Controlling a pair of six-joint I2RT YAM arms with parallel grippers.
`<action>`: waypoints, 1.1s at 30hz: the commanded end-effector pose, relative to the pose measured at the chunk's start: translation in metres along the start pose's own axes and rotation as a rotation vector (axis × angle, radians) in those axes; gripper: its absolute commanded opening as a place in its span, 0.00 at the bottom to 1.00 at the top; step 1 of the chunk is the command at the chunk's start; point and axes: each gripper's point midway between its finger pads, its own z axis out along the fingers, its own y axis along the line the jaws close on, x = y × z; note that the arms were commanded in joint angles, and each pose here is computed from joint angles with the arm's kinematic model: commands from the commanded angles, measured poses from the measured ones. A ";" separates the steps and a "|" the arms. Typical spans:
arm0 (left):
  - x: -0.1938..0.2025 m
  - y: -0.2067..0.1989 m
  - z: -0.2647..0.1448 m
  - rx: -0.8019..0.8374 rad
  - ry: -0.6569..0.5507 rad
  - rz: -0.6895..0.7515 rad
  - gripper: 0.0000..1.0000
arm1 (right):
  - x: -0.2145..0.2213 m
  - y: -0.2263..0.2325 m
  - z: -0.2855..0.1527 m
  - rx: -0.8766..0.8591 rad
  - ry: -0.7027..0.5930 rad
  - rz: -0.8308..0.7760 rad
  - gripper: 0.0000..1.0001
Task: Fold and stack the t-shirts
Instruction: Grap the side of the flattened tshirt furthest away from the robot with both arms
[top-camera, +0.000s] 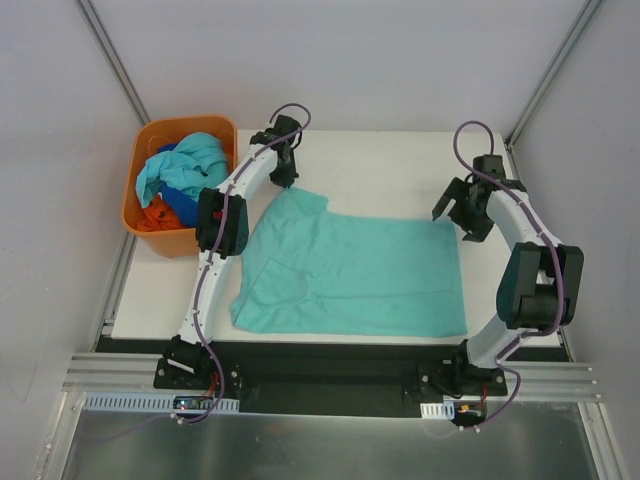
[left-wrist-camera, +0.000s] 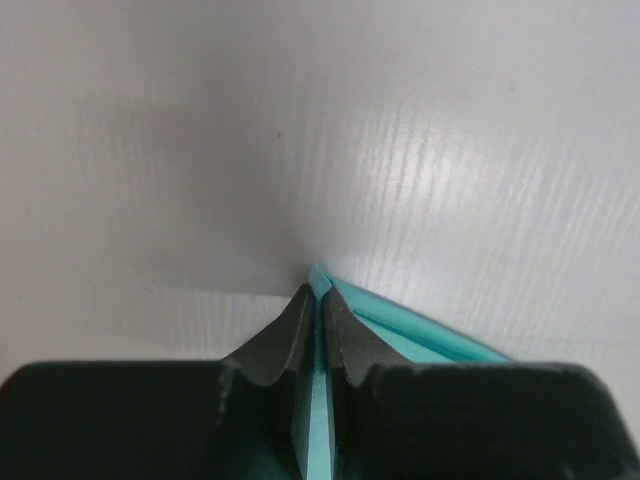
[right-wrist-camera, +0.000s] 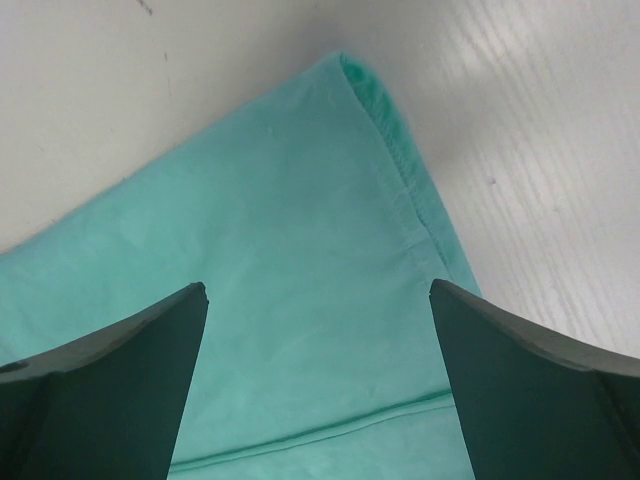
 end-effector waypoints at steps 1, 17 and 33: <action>0.001 -0.021 -0.003 0.075 0.007 0.012 0.00 | -0.045 0.001 0.008 0.082 -0.079 -0.012 0.99; -0.025 -0.032 -0.065 0.102 -0.132 0.041 0.00 | -0.064 -0.001 0.076 0.213 0.054 -0.002 0.58; -0.010 -0.035 -0.115 0.119 -0.159 0.051 0.00 | -0.058 0.000 0.049 0.180 -0.015 -0.017 0.00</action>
